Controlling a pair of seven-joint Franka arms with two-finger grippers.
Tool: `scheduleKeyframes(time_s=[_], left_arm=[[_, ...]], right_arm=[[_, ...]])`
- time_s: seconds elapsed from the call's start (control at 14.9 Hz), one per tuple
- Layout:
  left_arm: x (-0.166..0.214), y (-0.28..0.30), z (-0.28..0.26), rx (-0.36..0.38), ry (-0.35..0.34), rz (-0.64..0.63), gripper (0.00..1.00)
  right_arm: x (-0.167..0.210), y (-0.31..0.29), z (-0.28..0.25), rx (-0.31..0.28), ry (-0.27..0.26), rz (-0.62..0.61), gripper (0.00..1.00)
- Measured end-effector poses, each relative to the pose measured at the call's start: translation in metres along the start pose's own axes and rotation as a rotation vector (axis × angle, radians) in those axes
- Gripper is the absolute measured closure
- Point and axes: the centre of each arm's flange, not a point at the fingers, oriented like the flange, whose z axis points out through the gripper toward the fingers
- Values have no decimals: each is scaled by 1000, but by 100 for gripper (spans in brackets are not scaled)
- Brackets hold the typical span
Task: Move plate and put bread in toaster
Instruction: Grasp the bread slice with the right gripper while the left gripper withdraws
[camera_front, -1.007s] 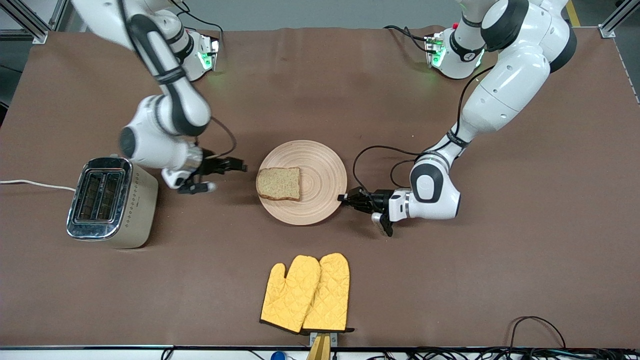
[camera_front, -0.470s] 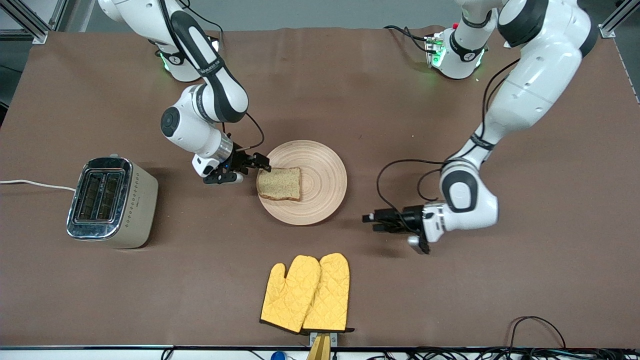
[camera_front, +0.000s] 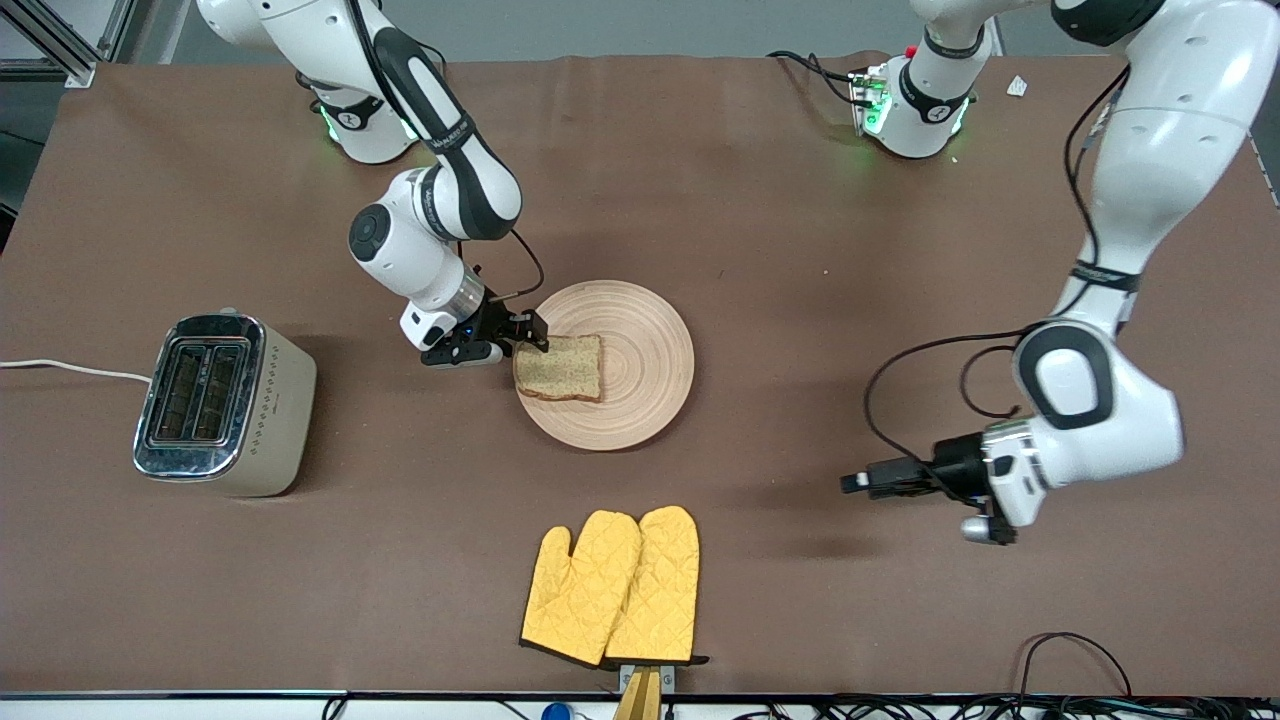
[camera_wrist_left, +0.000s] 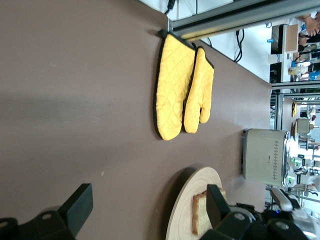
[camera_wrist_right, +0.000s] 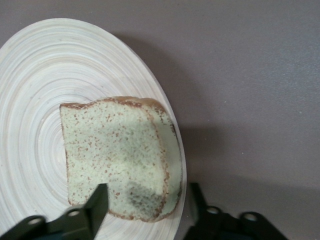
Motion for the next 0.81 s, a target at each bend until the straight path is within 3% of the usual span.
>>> scheduleKeyframes(time_s=[0.07,0.2,0.4,0.81], left_arm=[[3,5,-23,9,-3,-4,0],[4,11,-68,52,-17,-13,0],[-1,17,-118,167,-33,-14,0],[-33,94,-178,504,-86,36,0]], right_arm=[[1,1,0,-1,1,2,31],[2,3,-1,-2,3,5,47],[3,4,-1,-2,4,6,53],[3,5,-2,-3,5,8,70]])
